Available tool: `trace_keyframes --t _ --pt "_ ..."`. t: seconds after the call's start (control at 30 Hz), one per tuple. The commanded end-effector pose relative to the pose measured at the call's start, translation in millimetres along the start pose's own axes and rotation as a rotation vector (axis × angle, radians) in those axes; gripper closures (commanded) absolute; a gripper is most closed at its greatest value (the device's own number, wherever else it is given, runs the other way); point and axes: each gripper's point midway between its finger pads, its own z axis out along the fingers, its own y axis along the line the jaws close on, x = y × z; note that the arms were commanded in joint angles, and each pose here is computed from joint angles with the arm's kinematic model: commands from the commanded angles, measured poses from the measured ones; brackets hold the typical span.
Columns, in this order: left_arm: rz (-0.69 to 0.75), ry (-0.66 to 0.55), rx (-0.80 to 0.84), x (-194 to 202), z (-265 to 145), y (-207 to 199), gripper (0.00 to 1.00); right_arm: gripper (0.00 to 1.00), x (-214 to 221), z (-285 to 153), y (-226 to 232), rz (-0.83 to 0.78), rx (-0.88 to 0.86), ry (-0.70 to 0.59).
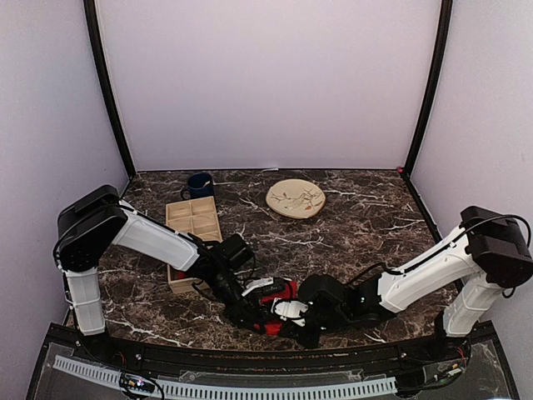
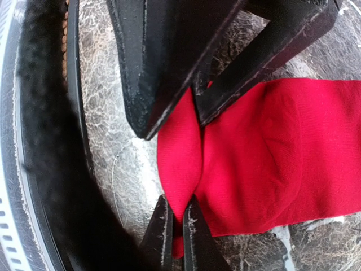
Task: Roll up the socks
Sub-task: Roll the sock at the center of the board.
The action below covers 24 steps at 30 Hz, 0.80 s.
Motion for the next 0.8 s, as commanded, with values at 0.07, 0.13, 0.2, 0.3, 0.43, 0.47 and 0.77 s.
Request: trace_keyframes --t 0.07,0.13,0.2,0.3,0.43,0.47,0.77 --pt "-0.115 0.114 -0.22 42.2 -3.6 40.8 0.7 1.0 13.6 0.3 -3.6 0.068 -0.001 0.027" --pt "-0.123 0.114 -0.239 43.4 -5.3 43.0 0.68 1.0 16.5 -0.5 -4.9 0.081 0.001 0.027" --pt "-0.133 0.115 -0.258 45.3 -6.9 45.8 0.67 1.0 17.9 -0.5 -6.1 0.093 0.002 0.027" --pt "-0.158 0.12 -0.291 48.9 -10.1 51.1 0.65 1.0 19.7 -0.2 -7.5 0.1 0.009 0.025" --pt "-0.192 0.14 -0.338 53.9 -14.6 58.4 0.63 1.0 18.9 -0.1 -9.2 0.107 0.015 0.019" --pt "-0.203 0.141 -0.351 55.1 -16.2 61.0 0.63 1.0 19.1 0.2 -10.0 0.109 0.017 0.02" --pt "-0.269 0.143 -0.401 60.3 -22.9 72.8 0.61 1.0 24.8 -1.1 -14.8 0.133 0.037 0.027"
